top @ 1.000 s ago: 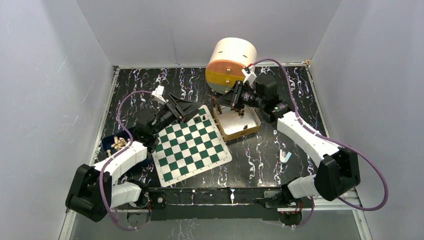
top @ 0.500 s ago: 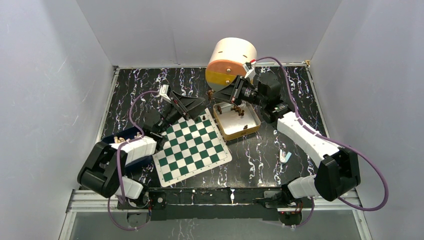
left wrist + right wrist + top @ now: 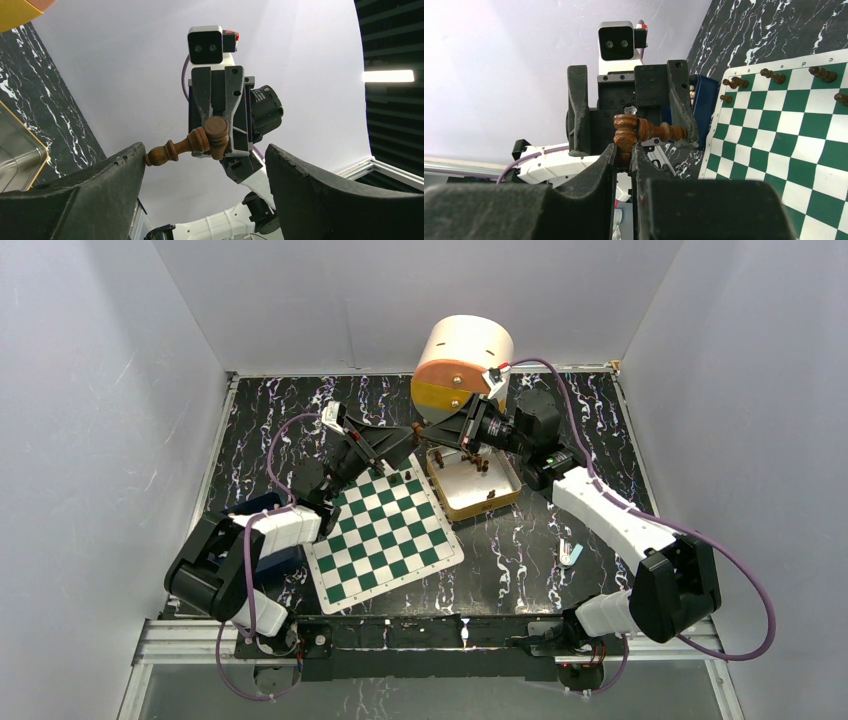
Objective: Set up the chess pieces on the board
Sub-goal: Place the chess piece on the chessboard.
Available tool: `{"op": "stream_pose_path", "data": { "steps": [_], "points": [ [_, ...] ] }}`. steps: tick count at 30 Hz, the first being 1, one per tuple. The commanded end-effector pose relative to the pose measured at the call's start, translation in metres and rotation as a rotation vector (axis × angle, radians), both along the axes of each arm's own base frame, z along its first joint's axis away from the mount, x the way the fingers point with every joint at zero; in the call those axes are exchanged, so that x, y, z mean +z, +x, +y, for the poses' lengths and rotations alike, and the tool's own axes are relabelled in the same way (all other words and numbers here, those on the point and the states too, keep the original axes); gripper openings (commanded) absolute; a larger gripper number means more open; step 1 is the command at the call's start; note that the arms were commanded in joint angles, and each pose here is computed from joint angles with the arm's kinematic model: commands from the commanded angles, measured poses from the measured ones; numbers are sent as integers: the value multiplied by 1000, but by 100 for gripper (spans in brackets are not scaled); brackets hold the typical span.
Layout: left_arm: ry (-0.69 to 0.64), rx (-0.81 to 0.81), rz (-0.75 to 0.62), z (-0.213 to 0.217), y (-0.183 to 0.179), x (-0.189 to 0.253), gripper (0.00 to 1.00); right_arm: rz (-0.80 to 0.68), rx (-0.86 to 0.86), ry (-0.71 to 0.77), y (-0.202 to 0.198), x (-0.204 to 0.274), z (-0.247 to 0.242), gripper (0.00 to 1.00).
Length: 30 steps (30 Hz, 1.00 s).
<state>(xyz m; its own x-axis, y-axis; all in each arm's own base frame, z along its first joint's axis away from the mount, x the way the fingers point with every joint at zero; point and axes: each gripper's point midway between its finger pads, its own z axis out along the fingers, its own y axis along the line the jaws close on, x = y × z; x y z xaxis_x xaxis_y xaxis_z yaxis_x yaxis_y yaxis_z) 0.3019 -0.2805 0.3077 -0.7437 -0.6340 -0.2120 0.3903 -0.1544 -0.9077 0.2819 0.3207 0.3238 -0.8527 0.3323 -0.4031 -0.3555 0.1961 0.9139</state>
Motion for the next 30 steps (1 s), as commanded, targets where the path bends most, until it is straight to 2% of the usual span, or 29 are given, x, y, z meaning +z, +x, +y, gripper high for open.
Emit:
{"op": "stream_pose_path", "data": {
  "steps": [1,20,30],
  "points": [
    [-63,16,-108,5,-8,35,84,-66,30,58,-8,21,2,15],
    [-100,73,-78,19,-13,36,64,-78,-41,-24,1,0,-6,15],
    [-105,103,-37,23,-8,26,50,-77,-46,-40,1,-6,-7,15]
  ]
}}
